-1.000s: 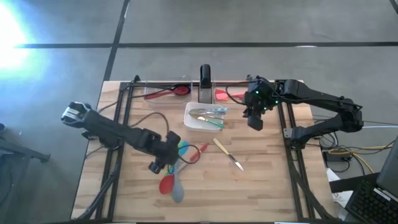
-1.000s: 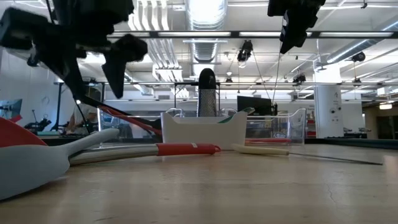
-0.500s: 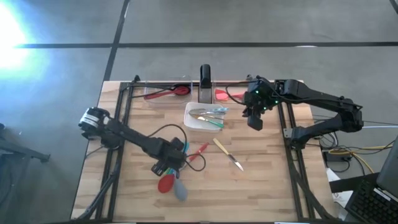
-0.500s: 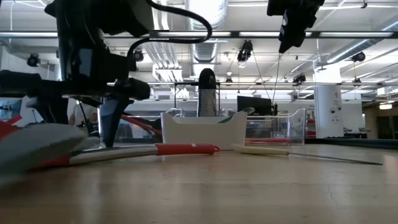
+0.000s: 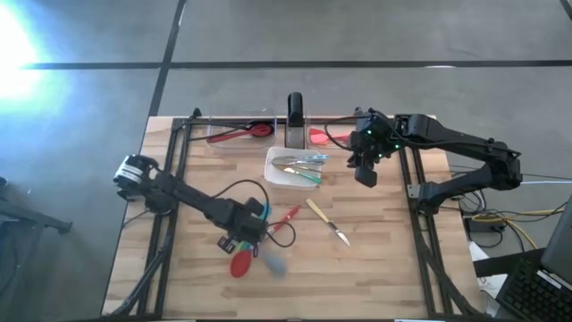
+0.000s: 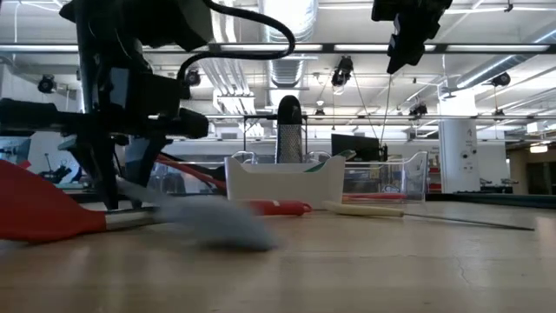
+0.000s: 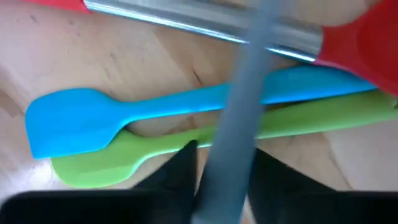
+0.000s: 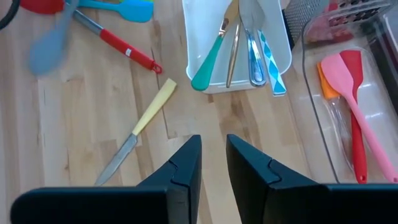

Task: Pick & Place Kitchen Items
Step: Put the gray serving spoon into the left transparent bin

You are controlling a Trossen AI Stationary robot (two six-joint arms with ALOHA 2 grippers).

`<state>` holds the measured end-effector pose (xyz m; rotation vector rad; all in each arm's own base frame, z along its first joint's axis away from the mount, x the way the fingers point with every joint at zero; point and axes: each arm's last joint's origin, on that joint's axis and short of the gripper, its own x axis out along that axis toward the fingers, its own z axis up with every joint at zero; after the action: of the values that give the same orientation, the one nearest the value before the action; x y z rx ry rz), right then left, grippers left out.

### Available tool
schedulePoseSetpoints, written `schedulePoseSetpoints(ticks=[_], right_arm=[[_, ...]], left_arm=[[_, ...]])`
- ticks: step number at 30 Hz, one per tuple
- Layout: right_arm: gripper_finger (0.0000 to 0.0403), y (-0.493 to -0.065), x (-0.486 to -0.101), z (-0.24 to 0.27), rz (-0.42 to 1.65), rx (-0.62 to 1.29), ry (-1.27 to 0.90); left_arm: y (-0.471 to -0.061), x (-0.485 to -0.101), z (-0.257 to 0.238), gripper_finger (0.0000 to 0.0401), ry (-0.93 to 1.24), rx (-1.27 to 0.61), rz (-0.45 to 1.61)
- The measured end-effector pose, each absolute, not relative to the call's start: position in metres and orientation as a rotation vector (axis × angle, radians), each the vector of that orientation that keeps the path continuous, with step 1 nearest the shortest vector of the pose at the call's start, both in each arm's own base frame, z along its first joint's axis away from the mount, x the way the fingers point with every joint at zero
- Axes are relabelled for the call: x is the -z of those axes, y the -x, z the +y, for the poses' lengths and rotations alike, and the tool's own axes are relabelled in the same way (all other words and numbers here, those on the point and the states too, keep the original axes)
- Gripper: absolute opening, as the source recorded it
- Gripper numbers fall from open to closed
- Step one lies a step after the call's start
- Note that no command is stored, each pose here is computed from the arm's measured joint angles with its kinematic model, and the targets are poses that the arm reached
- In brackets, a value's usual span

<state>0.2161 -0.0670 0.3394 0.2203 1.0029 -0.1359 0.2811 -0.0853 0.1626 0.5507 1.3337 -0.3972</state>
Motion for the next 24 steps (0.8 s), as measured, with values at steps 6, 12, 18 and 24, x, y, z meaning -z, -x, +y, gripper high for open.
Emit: schedulePoseSetpoints(ticks=[6,12,18,24], right_arm=[[0.0077,-0.216,-0.340,-0.067,1.002,0.136,-0.220],[0.0072,-0.216,-0.340,-0.067,1.000,0.136,-0.219],[0.0066,-0.216,-0.340,-0.067,1.001,0.134,-0.216],[0.0070,-0.216,-0.339,-0.067,1.001,0.135,-0.217]], left_arm=[[-0.279,-0.171,-0.084,0.0080,-0.512,0.365,1.334],[-0.276,-0.193,-0.084,0.0080,-0.479,0.343,1.348],[-0.260,-0.235,-0.076,0.0080,-0.452,0.201,1.361],[-0.231,-0.279,-0.051,0.0080,-0.524,-0.037,1.350]])
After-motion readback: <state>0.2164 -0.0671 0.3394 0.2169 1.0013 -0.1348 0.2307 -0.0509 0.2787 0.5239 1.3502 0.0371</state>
